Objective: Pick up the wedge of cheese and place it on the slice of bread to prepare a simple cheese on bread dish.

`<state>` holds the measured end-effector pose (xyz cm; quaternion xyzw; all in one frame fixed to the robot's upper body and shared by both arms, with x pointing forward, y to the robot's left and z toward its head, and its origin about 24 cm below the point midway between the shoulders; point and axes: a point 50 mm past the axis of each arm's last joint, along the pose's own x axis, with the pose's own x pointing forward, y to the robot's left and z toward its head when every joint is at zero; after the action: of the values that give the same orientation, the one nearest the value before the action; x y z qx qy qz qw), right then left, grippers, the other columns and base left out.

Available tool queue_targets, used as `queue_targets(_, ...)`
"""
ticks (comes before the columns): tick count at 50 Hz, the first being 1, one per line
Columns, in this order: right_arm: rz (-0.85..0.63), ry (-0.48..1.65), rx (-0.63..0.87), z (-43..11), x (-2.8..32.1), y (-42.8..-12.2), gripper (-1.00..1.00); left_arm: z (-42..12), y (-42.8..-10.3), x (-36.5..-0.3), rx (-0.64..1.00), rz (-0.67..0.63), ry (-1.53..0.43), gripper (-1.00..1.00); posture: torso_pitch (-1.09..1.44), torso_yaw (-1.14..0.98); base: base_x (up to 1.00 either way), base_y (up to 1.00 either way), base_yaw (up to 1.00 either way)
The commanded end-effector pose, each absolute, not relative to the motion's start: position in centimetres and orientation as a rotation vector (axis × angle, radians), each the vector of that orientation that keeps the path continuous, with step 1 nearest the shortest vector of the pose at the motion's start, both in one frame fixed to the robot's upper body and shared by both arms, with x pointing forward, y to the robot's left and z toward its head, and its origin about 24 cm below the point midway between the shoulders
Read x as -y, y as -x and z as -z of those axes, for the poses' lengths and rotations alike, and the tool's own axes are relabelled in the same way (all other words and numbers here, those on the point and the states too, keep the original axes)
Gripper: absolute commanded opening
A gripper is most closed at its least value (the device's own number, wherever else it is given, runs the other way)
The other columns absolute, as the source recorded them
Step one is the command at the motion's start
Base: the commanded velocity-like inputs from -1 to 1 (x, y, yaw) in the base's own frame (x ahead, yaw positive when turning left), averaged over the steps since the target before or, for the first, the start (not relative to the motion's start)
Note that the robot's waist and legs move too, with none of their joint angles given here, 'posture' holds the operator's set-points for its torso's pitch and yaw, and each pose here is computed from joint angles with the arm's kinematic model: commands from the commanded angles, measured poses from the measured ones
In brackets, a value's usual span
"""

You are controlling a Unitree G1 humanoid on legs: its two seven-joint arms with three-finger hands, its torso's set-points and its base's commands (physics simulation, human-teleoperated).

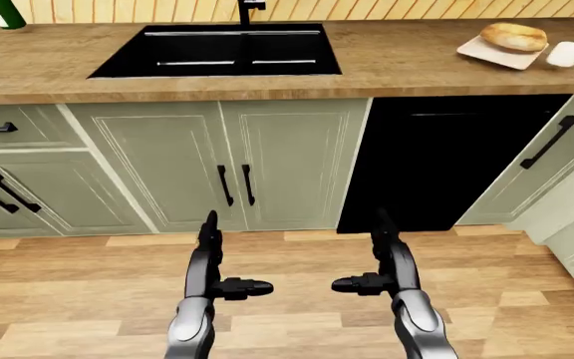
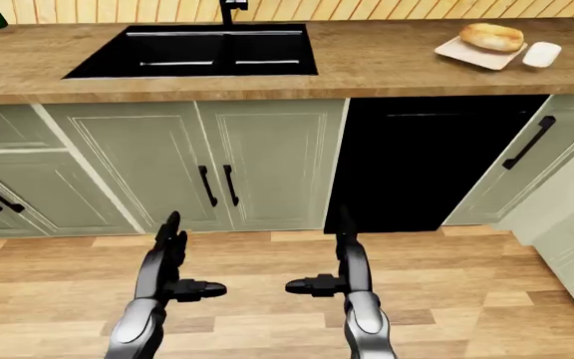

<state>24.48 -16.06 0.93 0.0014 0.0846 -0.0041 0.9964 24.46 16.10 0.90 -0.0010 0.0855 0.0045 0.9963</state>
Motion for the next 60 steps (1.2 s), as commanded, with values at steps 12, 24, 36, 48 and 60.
queue_targets(12,-0.069,0.035,0.086,-7.5,14.7,-25.5,1.0,-7.5,-24.5,-16.3,0.059,-0.001,-0.008,1.0,0.0,0.0,0.0,0.0,0.0)
queue_targets(24,-0.035,0.073,0.206,-15.0,15.9,-26.5,1.0,-16.1,-27.0,-17.0,0.196,-0.014,-0.114,1.0,0.0,0.0,0.0,0.0,0.0)
queue_targets(36,-0.061,0.076,0.274,-18.6,15.8,-26.7,1.0,-19.3,-24.8,-16.6,0.264,-0.021,-0.134,1.0,0.0,0.0,0.01,-0.38,0.0)
queue_targets(48,-0.067,0.066,0.285,-19.0,15.7,-26.6,1.0,-19.8,-21.0,-18.3,0.267,-0.041,-0.131,1.0,0.0,0.0,0.04,-0.54,0.0)
queue_targets(60,-0.066,0.056,0.302,-20.1,15.9,-26.2,1.0,-19.5,-25.9,-16.5,0.277,-0.047,-0.129,1.0,0.0,0.0,0.05,-0.55,0.0)
